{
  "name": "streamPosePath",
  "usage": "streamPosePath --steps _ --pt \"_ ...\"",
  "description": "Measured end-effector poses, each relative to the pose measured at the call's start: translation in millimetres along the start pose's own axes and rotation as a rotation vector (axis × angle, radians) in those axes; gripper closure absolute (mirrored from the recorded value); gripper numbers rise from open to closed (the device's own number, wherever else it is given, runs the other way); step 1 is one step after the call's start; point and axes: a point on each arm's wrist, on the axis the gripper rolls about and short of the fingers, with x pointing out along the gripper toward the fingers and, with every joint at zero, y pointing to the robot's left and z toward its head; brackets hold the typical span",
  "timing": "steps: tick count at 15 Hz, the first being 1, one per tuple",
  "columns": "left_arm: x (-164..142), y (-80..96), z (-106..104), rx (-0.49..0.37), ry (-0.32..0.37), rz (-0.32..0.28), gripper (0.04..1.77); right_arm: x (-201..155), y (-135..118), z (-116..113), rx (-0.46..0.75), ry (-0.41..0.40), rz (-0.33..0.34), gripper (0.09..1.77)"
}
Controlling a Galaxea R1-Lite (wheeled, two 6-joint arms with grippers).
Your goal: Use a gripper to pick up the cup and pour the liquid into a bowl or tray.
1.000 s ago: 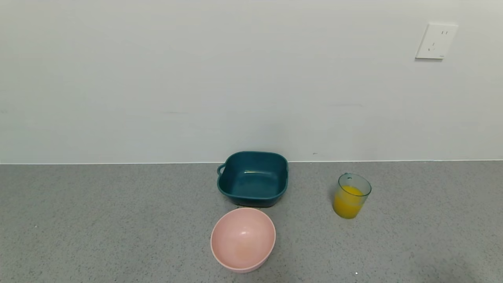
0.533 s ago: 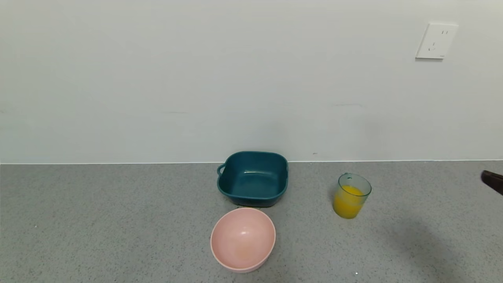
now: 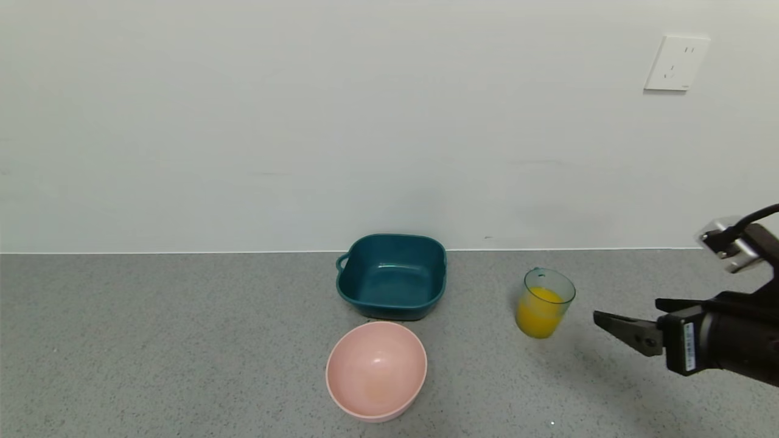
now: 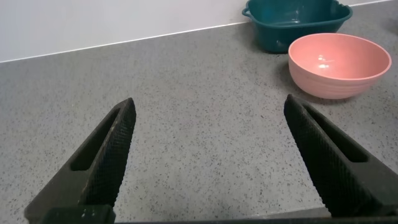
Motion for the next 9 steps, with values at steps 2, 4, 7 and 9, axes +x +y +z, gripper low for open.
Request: streamPosePath --steps 2,4,7,9 --pt "0 0.0 0 0.000 0.000 0.000 0.09 28 8 -10 0.005 0.003 -0.007 0.15" --pt "0 0.0 0 0.000 0.000 0.000 0.09 54 13 -23 0.002 0.020 -0.020 0.15" --pt "0 0.0 0 0.000 0.000 0.000 0.09 89 15 -44 0.022 0.068 -0.073 0.15" --pt "0 0.0 0 0.000 0.000 0.000 0.09 107 15 -54 0.038 0.068 -0.114 0.15"
